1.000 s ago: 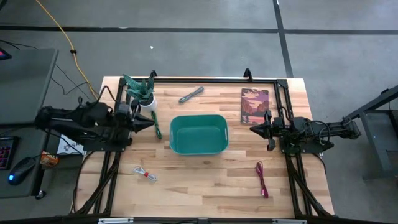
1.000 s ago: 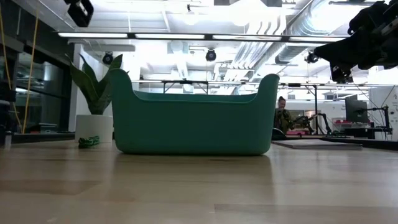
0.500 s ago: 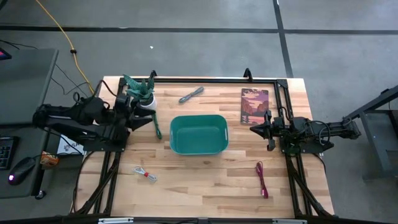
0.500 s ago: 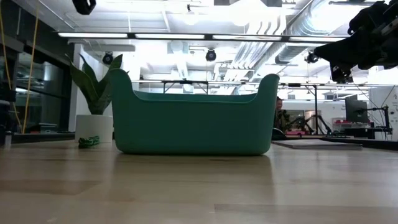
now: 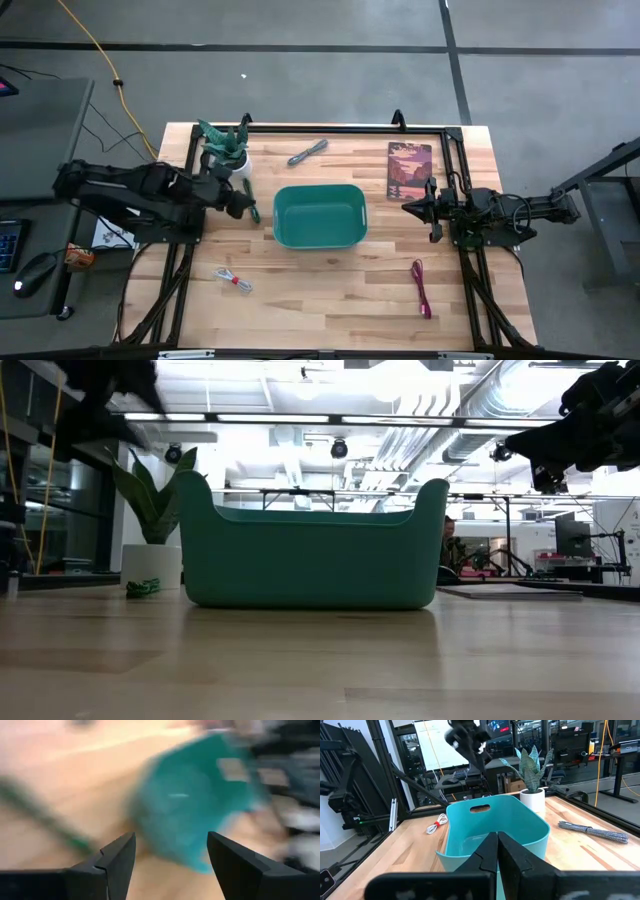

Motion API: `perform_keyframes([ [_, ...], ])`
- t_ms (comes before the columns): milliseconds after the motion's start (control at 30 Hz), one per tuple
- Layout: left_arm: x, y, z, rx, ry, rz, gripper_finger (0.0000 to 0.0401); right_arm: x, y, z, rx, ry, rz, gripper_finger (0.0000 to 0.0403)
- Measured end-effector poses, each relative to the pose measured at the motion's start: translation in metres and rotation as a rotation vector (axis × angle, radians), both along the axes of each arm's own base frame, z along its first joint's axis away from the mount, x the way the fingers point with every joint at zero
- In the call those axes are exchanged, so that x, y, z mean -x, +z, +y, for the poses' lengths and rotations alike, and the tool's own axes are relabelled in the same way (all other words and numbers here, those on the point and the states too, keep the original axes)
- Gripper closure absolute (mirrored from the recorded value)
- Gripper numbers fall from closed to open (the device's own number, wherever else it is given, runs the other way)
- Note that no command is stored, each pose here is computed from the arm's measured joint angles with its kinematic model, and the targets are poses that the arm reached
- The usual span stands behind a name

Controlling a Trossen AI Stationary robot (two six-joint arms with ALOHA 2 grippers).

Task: Pick and place USB-C Cables
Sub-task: Put the green charger cable into the green bin

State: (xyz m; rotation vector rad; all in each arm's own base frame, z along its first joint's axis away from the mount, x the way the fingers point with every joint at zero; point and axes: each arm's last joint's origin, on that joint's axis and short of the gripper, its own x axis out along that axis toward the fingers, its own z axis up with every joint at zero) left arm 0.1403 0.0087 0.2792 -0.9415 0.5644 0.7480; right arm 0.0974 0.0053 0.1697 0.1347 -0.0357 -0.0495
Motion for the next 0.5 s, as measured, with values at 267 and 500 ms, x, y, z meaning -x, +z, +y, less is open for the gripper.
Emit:
perform_keyframes([
  [267, -0.020, -0.047, 0.006, 0.013, 0.283, 0.312, 0.0174, 0.000, 0.000, 0.000, 0.000, 0.000, 0.001, 0.0403],
  [500, -0.032, -0.083, 0.008, 0.080, 0.413, 0.339, 0.0174, 0.000, 0.000, 0.000, 0.000, 0.000, 0.000, 0.0403],
])
